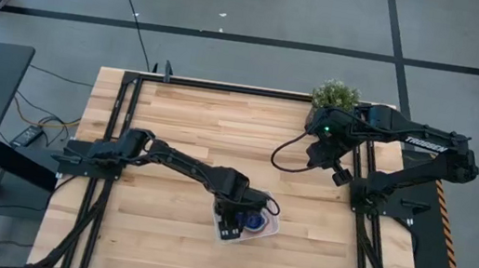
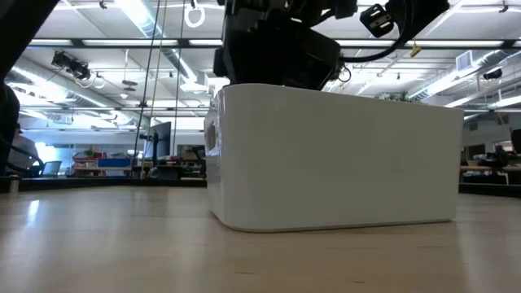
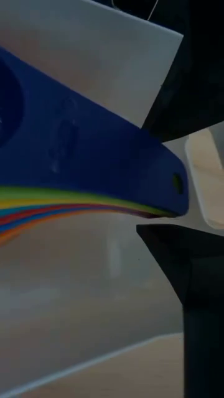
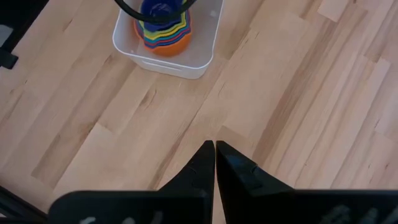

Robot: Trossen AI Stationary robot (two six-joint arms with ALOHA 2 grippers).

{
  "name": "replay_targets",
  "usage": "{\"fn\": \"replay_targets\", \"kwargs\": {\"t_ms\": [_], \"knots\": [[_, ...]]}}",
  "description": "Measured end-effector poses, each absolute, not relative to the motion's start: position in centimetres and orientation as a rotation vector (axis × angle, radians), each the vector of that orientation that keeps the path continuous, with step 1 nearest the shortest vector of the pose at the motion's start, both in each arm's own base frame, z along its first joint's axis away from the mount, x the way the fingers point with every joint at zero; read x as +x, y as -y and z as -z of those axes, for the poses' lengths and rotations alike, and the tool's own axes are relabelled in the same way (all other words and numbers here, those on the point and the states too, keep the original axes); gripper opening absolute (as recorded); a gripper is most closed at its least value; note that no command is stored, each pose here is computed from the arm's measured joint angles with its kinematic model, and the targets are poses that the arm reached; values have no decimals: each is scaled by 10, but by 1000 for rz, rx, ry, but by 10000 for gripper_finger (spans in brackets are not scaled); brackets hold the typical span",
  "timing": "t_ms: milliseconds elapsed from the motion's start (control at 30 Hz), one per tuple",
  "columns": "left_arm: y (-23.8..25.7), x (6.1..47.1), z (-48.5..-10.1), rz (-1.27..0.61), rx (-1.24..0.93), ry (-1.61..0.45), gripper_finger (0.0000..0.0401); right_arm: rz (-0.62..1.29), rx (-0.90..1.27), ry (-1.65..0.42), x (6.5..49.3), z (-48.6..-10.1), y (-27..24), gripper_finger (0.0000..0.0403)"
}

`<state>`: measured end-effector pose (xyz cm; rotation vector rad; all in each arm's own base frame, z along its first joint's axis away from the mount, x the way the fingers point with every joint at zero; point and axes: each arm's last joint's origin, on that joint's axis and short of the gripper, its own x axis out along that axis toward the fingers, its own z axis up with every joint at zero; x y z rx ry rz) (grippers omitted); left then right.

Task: Nest measuring cups in basket
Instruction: Put the nested measuring cups into the white bin, then move the white bin to the bottom left corner of the table

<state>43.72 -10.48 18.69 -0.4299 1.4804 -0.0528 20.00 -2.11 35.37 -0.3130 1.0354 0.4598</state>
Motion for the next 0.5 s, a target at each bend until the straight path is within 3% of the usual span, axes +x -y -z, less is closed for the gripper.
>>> {"fn": "replay_targets", "kwargs": {"t_ms": [267, 500], "knots": [[101, 435, -190, 91, -484, -1511, 228, -463, -318, -1035, 200, -354, 21, 22], [98, 423, -222, 109, -493, -1484, 228, -474, -333, -1035, 199, -354, 21, 22]]}}
